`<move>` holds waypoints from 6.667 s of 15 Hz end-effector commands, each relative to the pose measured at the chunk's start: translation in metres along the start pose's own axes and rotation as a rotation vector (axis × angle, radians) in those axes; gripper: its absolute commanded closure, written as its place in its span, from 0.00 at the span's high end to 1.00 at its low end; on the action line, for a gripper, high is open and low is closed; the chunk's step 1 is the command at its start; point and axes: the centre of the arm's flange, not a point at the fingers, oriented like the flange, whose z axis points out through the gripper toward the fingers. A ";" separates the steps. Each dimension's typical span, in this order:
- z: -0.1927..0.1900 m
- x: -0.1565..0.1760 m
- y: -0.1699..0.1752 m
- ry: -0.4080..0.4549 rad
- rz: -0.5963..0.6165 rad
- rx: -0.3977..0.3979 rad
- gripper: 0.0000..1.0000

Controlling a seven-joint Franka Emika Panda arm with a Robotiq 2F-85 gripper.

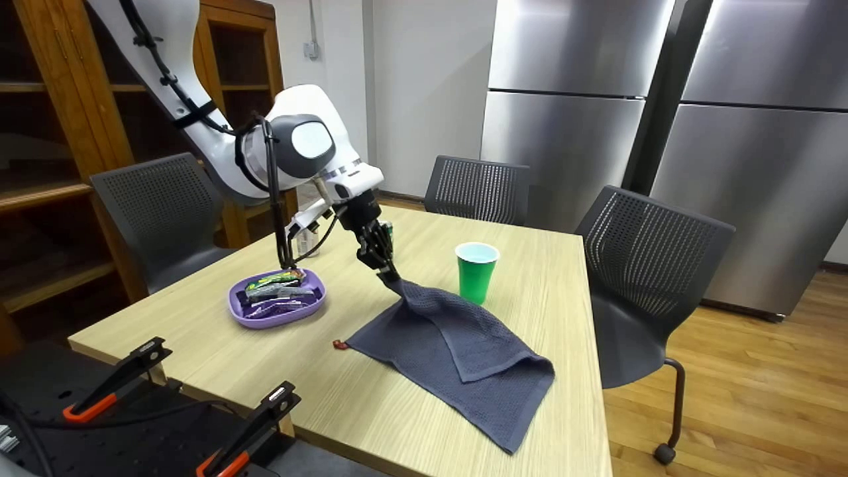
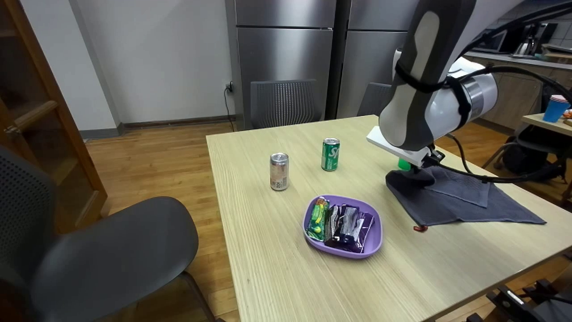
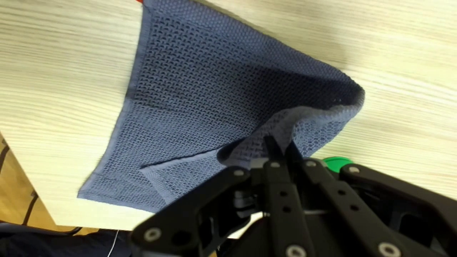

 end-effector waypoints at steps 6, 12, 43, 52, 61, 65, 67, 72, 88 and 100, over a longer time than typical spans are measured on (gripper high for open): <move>-0.058 -0.023 -0.006 -0.030 0.055 -0.044 0.01; -0.083 -0.028 -0.016 -0.035 0.123 -0.059 0.01; -0.195 0.085 -0.050 -0.154 0.471 0.037 0.01; -0.238 0.095 -0.057 -0.189 0.491 0.090 0.01; -0.290 0.096 -0.069 -0.194 0.530 0.126 0.01; -0.317 0.089 -0.079 -0.179 0.530 0.141 0.01; -0.330 0.082 -0.084 -0.164 0.526 0.151 0.01; -0.372 0.072 -0.085 -0.137 0.523 0.165 0.01; -0.367 0.016 -0.086 -0.128 0.422 0.105 0.01; -0.320 -0.009 -0.094 -0.118 0.374 -0.012 0.01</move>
